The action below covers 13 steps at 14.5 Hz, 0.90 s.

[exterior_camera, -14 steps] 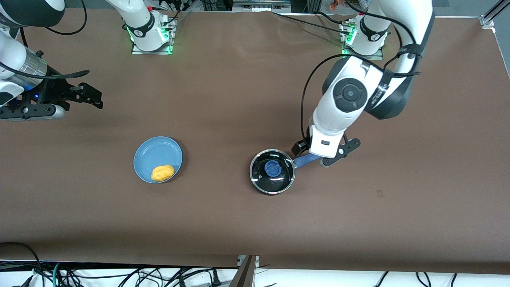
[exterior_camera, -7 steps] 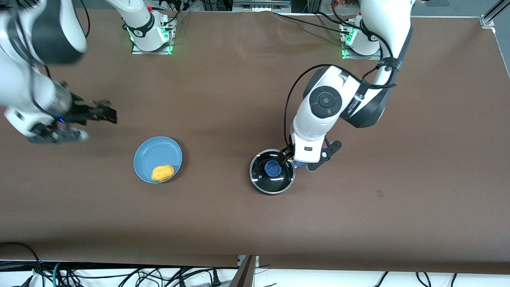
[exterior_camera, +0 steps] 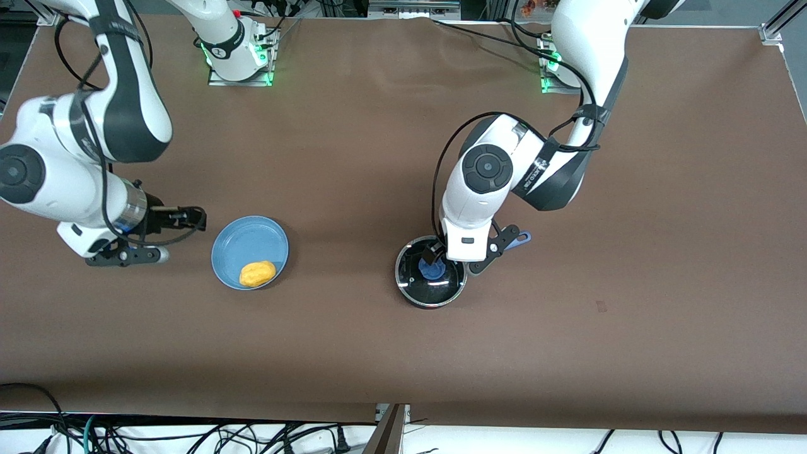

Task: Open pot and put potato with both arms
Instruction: 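Lower the left gripper onto the lid knob while the right gripper reaches the potato, then grasp the lid knob with the left gripper while the right gripper grasps the potato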

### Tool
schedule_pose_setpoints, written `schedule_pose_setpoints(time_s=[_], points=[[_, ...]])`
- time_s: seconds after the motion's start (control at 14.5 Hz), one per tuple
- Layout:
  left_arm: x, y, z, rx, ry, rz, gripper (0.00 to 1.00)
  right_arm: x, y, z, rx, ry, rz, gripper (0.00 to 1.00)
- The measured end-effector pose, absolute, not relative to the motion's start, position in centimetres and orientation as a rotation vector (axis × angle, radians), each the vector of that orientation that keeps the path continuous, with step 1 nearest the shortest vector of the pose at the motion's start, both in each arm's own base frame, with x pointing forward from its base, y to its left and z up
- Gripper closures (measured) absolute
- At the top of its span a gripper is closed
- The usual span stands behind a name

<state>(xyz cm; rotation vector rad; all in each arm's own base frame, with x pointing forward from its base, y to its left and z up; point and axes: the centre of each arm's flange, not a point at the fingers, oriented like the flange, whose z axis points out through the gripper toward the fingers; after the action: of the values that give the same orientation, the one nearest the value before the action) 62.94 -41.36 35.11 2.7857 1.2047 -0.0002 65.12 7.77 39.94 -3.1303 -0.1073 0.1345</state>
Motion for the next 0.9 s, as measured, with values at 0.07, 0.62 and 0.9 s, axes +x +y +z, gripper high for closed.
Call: schedule_pose_setpoints(time_s=[0.07,0.62,0.9], points=[[63.0,-41.9,34.5,2.763,1.229,0.02,0.0,65.7,8.0,38.4,-3.13,-0.11,0.118,0.0],[63.6,-44.7,29.3,2.725,1.325,0.121,0.0,69.2,13.3,25.9,-3.111,0.391,0.134,0.0],[63.9,-44.7,28.5,2.726,1.329,0.121,0.0,69.9,13.9,24.0,-3.05,0.522,0.156,0.0]])
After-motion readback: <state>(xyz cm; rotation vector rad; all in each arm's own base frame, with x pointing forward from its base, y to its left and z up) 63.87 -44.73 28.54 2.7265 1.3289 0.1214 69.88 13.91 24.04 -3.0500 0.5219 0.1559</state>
